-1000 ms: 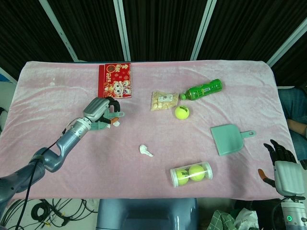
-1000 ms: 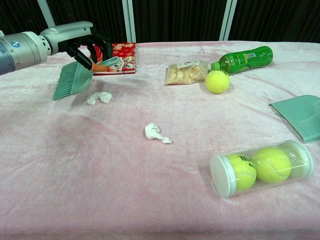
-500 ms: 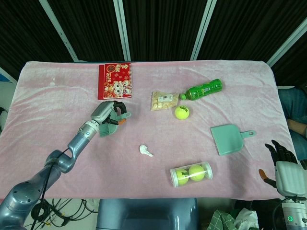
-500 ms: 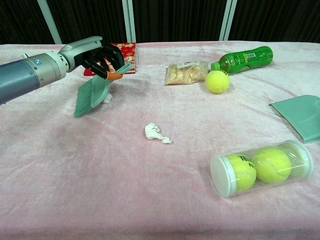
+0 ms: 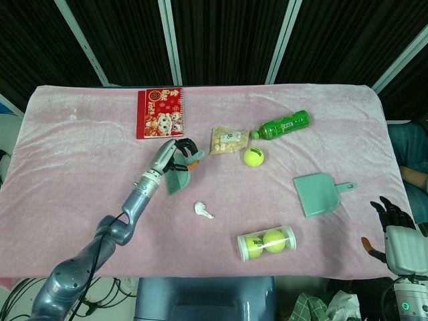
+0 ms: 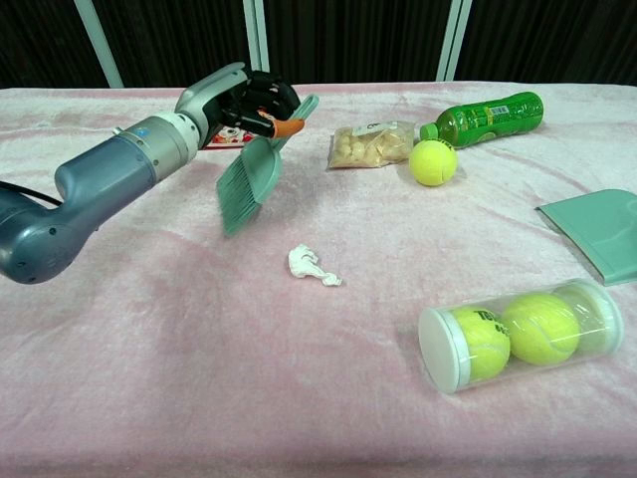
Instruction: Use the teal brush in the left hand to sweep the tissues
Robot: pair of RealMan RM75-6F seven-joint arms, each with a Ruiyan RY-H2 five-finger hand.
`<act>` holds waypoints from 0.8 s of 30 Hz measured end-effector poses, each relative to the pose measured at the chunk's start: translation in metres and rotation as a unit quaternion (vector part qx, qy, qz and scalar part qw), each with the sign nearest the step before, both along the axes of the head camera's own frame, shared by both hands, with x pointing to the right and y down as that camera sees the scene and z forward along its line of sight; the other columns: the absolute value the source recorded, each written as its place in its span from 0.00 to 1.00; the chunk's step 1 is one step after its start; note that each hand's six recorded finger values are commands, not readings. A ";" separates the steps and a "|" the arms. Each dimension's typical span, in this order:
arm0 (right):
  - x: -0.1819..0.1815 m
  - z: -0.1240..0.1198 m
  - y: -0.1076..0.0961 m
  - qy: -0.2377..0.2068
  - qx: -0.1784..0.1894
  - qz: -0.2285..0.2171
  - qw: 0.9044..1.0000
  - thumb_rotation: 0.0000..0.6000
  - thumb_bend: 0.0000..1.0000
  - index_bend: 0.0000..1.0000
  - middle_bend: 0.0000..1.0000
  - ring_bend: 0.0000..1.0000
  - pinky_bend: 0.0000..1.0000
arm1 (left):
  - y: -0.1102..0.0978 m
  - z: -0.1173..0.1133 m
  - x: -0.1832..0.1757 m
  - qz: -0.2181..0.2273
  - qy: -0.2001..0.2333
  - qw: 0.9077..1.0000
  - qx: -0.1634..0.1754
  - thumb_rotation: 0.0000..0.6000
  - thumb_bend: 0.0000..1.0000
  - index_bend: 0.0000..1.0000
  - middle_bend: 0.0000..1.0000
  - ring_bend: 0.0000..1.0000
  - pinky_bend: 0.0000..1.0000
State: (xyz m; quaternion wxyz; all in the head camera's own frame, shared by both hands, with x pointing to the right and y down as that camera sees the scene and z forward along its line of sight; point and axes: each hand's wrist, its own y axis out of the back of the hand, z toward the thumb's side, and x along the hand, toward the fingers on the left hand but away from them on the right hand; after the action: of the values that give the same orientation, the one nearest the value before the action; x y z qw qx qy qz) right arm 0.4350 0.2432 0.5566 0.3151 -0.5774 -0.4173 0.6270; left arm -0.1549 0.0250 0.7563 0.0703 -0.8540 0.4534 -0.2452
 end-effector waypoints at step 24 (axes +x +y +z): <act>0.000 -0.001 0.001 -0.003 0.001 0.004 1.000 1.00 0.17 0.19 0.09 0.14 0.18 | -0.008 -0.027 -0.011 0.108 -0.068 0.988 0.083 1.00 0.43 0.83 0.70 0.37 0.47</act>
State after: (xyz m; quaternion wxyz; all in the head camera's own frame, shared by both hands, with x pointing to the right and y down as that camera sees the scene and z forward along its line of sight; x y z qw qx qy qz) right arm 0.4355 0.2441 0.5552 0.3117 -0.5771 -0.4210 0.6266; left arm -0.1660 0.0165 0.7291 0.1976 -0.8704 0.3714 -0.2557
